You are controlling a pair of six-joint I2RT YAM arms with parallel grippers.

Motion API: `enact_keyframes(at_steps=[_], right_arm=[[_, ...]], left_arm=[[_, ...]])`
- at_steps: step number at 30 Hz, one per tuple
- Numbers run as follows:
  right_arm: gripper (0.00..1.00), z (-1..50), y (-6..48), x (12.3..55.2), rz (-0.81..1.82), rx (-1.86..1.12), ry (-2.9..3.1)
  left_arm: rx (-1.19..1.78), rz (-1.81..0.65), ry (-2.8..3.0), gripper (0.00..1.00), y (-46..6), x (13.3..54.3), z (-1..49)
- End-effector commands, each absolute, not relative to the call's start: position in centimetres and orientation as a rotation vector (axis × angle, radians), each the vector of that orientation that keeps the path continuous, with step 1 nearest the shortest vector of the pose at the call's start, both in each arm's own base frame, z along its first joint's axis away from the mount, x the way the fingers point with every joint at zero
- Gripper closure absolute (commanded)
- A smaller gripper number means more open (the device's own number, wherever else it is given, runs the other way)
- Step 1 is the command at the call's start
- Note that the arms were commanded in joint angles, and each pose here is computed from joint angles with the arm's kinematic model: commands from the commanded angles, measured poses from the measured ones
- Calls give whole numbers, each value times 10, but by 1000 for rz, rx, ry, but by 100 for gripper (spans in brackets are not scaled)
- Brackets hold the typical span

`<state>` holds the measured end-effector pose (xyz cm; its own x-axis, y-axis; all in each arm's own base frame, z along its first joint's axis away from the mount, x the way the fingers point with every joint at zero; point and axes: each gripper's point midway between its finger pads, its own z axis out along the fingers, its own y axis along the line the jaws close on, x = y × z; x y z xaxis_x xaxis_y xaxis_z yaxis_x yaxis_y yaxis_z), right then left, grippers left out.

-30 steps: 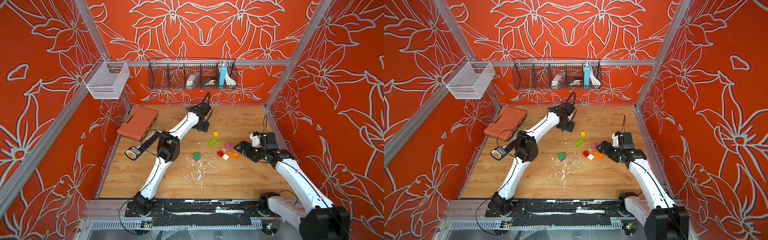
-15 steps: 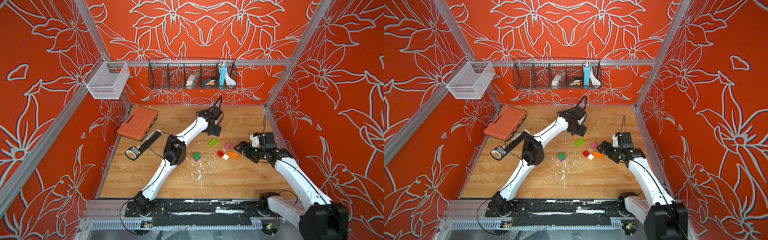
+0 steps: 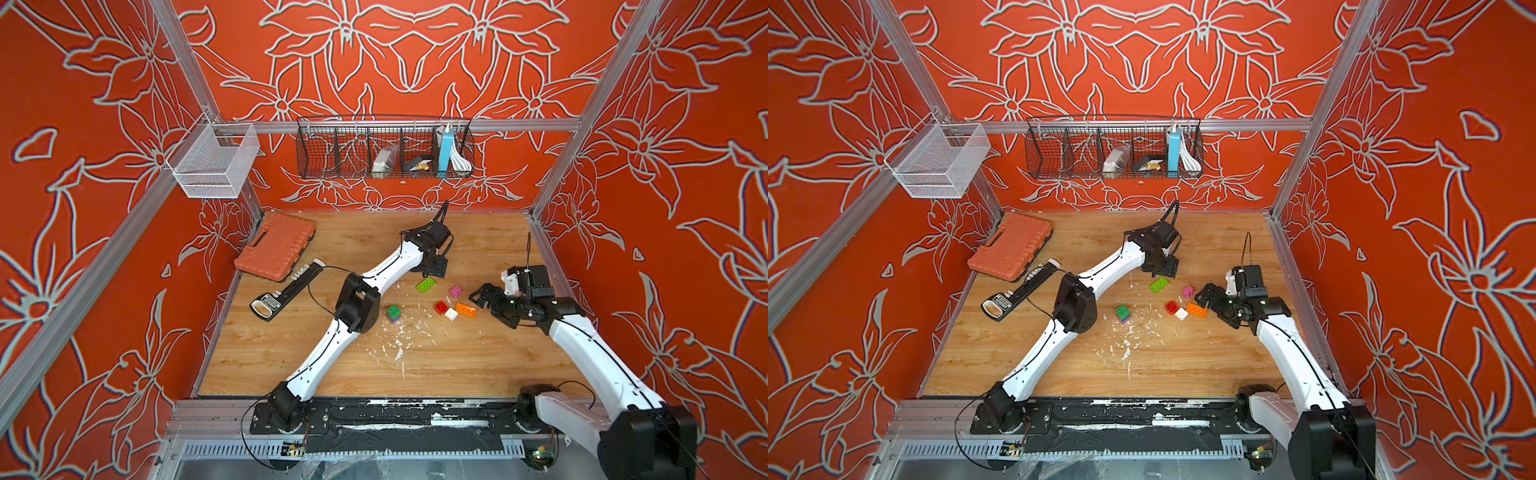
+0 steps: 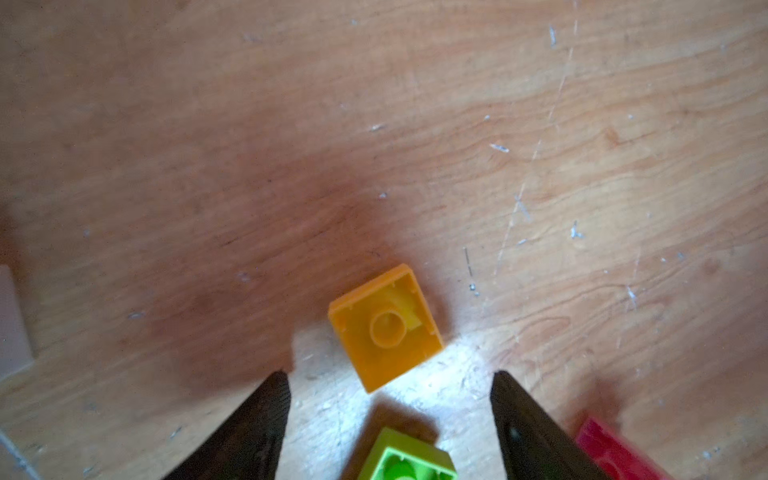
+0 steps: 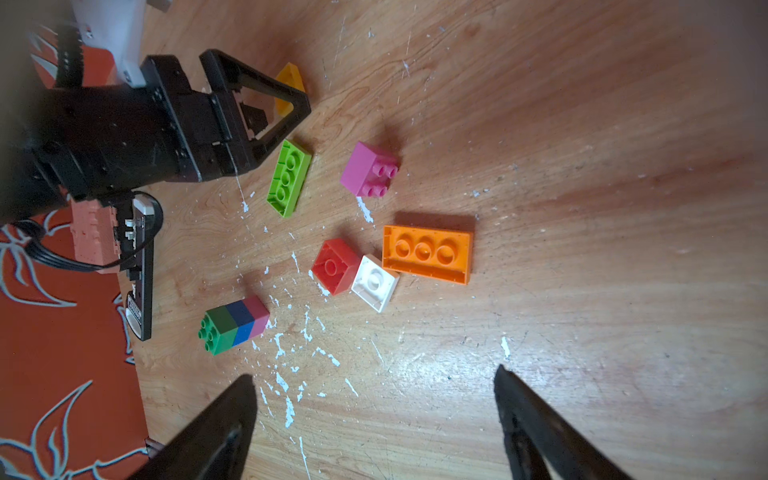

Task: Assemble the letter r with lego
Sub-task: Pick up the lego brick from the center of the board.

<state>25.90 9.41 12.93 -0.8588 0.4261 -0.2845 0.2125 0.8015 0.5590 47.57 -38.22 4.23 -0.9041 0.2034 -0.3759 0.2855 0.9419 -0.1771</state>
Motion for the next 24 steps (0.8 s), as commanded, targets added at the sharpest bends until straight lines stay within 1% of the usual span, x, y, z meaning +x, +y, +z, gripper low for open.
enact_keyframes(at_steps=[1,4,7,20,24], right_arm=[[8,130,91,259,716,494,2594],[8,130,92,258,722,489,2595],[8,130,92,258,722,483,2598],[9,129,92,257,723,489,2593],[9,129,91,257,718,489,2591]], left_arm=[[342,-323,2709,29,-387,484,41],[351,-314,2714,35,-388,484,32],[354,-302,2727,38,-387,484,22],[390,-225,2755,50,-381,479,0],[403,-212,2769,55,-380,477,-6]])
